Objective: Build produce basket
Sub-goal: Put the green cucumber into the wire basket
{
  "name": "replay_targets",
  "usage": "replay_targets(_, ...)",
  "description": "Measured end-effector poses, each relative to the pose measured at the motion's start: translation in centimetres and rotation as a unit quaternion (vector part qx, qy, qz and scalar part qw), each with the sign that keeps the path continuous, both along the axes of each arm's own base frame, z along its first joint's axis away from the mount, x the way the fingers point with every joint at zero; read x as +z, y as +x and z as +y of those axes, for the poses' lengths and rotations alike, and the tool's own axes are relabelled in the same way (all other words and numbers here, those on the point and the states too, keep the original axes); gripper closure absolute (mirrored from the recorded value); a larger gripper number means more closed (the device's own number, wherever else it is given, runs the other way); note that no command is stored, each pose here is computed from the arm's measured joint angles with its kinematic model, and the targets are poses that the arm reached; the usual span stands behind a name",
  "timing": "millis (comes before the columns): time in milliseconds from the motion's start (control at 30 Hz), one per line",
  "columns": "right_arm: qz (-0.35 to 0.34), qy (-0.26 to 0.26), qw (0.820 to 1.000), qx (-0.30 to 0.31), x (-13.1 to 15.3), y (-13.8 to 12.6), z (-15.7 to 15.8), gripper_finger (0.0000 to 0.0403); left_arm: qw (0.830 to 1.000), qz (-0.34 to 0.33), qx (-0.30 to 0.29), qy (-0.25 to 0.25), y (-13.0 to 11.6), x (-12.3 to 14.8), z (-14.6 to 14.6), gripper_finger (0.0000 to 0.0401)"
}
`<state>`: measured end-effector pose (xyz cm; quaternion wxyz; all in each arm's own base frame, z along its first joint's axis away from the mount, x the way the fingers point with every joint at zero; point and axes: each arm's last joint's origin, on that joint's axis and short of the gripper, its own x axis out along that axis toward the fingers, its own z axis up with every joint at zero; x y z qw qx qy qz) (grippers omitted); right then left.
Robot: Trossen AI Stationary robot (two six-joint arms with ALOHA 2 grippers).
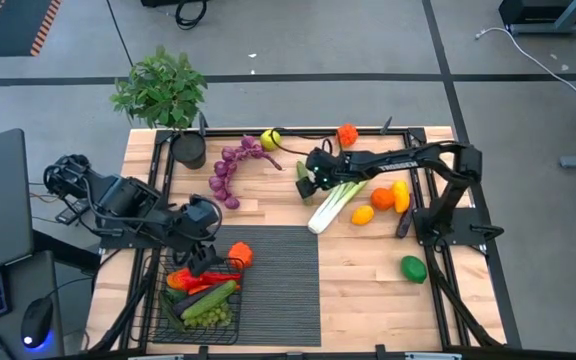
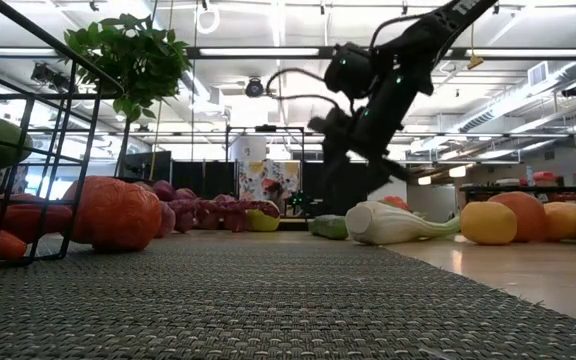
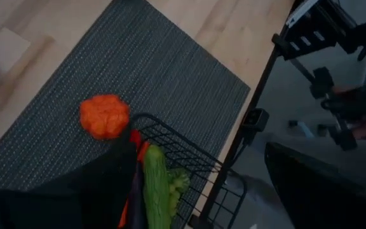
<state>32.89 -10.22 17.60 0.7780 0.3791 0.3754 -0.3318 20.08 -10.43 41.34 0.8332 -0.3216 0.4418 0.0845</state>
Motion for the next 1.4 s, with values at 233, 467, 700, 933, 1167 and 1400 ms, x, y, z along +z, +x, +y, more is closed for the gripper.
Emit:
replay_targets(233,0.001,0.042,0.999,0.010,-3.3,1.3,-0.2,0.0052,1.000,0.011,0.009,-0.006,-0.3,-0.1,-0.1,0.0049)
replay_targets(467,0.007,0.042,0.999,-0.007,-3.9,1.6,-0.3,0.0064,0.999,0.024,0.016,-0.034,-0.3,-0.1,-0.2,0.0049)
replay_targets(700,0.024,0.034,0.999,0.031,-4.0,1.4,-0.2,0.0143,0.998,0.026,0.031,-0.038,-0.1,-0.1,0.2,0.0049)
replay_targets(933,0.052,0.014,0.992,0.112,-4.2,1.1,0.2,0.0262,0.995,0.010,0.094,-0.019,0.8,-0.1,2.2,0.0049)
replay_targets(1167,0.030,0.045,0.979,0.195,-3.0,0.8,1.0,0.0268,0.986,-0.017,0.167,0.003,1.7,0.1,4.2,0.0049)
replay_targets(1400,-0.045,0.003,0.961,0.274,2.1,0.1,2.9,0.0262,0.960,-0.028,0.278,0.026,1.8,0.0,6.0,0.0049)
